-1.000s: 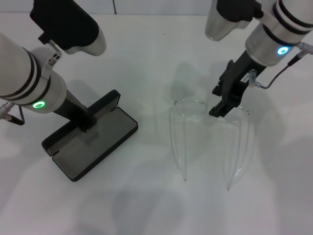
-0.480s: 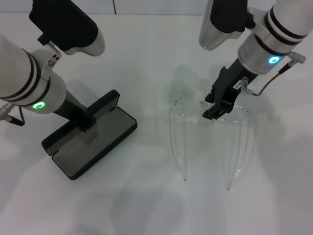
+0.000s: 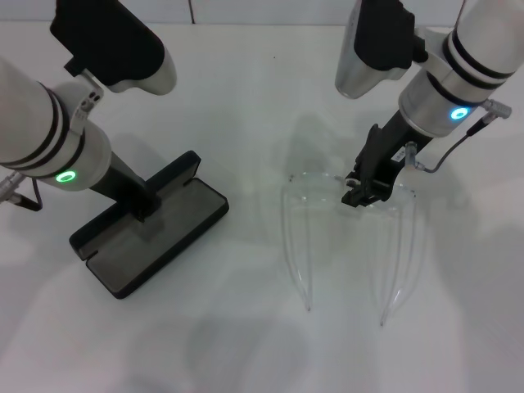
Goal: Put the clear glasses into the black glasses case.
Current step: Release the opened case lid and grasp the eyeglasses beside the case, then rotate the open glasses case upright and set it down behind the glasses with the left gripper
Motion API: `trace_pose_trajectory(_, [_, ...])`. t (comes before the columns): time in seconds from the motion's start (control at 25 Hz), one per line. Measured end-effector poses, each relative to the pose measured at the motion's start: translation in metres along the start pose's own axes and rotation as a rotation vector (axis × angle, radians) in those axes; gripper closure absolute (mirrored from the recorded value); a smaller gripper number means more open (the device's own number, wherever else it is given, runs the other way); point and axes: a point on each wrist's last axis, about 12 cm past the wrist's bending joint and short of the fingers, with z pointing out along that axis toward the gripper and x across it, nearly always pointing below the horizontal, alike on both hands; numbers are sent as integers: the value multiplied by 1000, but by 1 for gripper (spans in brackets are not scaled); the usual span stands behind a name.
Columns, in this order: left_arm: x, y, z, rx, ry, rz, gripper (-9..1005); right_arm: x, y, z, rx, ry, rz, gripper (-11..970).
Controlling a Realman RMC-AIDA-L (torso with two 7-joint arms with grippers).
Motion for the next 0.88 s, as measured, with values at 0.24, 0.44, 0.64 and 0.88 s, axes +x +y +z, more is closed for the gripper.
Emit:
trace_pose_trajectory(0.24, [2,0,1,3,3,-6,750,0,2,1,-2,-3,-10,688])
trace_pose_trajectory(0.44, [5,0,1,3,4,-9,750,6,3,-2,19,-38,-6,826])
trace_pose_trajectory(0.64, [9,0,2,3,18,-13,756,24,12,-22,66,-122,17,865])
trace_pose_trajectory(0.88, [-2,-1,-5,-13,-14,30,794,78,48,-69,156,-288,93,869])
